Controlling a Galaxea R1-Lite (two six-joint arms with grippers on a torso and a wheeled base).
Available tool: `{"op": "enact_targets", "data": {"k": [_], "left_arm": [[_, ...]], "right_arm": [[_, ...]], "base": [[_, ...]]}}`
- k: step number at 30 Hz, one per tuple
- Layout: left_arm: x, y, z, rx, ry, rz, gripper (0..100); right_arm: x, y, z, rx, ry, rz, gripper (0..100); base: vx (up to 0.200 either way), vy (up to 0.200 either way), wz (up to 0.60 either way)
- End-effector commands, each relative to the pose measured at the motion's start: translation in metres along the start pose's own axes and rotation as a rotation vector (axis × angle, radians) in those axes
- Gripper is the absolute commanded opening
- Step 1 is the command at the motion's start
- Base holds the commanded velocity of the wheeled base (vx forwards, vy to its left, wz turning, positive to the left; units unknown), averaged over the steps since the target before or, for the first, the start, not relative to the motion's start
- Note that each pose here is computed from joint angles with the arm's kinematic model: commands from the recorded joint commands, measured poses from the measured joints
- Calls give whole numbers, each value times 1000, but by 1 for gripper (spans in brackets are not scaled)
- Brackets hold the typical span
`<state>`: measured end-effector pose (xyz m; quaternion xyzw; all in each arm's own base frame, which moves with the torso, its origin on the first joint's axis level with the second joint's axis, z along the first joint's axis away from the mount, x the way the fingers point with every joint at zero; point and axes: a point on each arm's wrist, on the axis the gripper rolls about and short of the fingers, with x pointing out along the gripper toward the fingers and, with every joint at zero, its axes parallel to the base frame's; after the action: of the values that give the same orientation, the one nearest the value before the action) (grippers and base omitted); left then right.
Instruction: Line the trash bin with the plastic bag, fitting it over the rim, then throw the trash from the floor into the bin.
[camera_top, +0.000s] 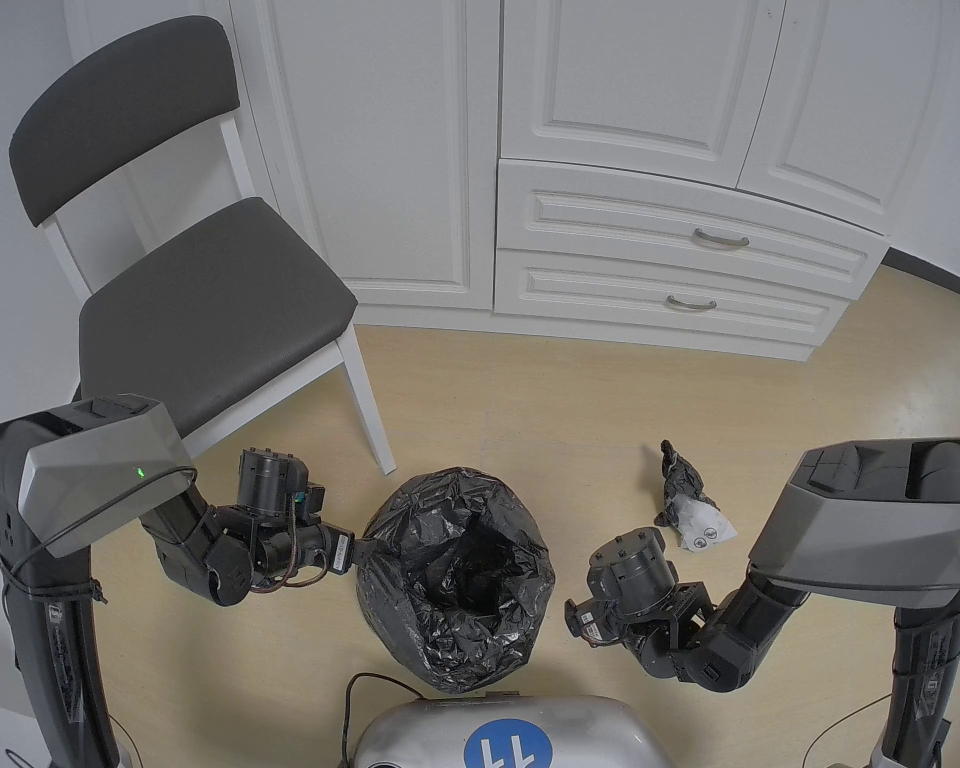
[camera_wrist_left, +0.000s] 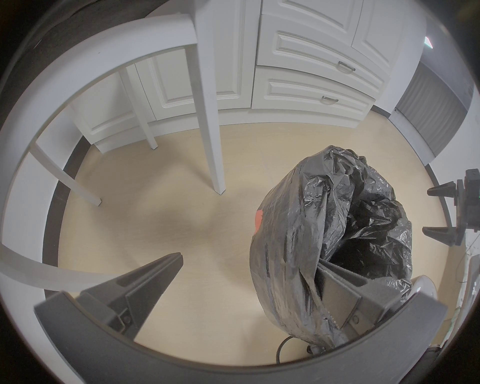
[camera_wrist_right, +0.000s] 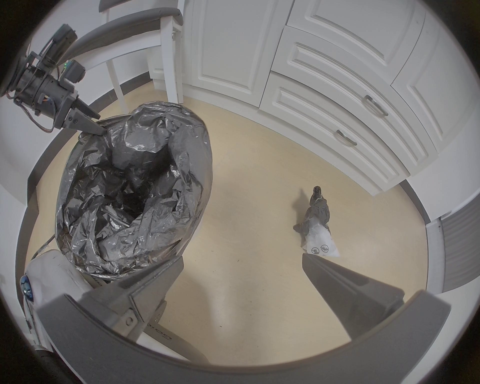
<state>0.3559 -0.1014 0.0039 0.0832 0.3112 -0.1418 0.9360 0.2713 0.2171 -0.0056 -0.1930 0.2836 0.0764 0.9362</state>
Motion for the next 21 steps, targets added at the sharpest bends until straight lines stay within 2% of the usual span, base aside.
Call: {"op": "enact_targets", "data": {"k": [1,21], "left_arm": [[-5,6,2,-6,-7,2,100],[8,22,-11,-22,30,11,100]], "right_arm": [[-1,-1,2,4,-4,-2,100],[22,-20,-2,22,27,-60,100]], "base": [[0,0,0],[0,0,0]]}}
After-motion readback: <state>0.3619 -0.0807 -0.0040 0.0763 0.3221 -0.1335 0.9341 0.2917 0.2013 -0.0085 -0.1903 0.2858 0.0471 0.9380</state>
